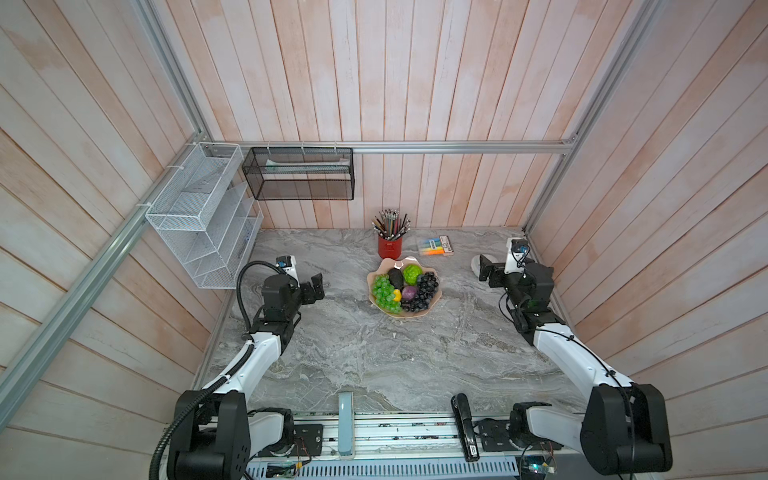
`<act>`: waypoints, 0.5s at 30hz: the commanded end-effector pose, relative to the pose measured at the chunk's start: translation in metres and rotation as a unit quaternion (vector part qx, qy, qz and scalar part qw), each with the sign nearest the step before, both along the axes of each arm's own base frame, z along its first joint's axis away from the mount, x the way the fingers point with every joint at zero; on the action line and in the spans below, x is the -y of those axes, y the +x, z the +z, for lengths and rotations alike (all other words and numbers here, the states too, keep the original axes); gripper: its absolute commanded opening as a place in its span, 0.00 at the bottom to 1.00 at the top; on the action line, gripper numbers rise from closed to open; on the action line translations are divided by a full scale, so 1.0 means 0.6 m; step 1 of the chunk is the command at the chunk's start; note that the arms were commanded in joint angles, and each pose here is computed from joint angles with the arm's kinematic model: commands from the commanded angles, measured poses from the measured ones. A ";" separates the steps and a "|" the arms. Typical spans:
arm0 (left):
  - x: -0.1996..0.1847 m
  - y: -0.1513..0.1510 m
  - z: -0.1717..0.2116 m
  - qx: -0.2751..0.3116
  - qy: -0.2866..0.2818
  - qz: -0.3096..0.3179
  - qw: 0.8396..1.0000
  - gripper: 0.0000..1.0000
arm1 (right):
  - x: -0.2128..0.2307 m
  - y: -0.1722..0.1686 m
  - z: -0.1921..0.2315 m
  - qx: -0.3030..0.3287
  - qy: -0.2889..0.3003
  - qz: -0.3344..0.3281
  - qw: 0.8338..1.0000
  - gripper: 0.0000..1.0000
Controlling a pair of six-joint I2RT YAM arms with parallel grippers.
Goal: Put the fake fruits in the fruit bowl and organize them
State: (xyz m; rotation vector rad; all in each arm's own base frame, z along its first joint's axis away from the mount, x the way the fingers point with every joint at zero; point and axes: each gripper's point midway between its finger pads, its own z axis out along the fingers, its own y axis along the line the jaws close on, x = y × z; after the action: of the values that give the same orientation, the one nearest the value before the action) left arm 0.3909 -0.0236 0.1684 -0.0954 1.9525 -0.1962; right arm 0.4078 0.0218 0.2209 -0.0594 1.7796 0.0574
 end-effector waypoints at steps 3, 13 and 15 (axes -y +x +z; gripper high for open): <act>-0.056 0.007 -0.027 0.075 0.072 0.056 0.993 1.00 | 0.028 -0.024 -0.057 0.029 0.000 -0.031 0.999 0.98; -0.074 -0.007 -0.062 0.134 0.082 0.084 0.984 1.00 | 0.080 -0.067 -0.143 0.054 0.025 -0.078 0.995 0.98; -0.072 -0.005 -0.071 0.111 0.081 0.080 0.987 1.00 | 0.065 -0.059 -0.147 0.067 0.023 -0.050 0.996 0.98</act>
State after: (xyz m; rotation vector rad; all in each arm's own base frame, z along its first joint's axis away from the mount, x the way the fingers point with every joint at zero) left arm 0.3812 0.0149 0.0956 -0.1145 1.8436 0.0362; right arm 0.3654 -0.0263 0.1035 0.1036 1.8014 -0.0312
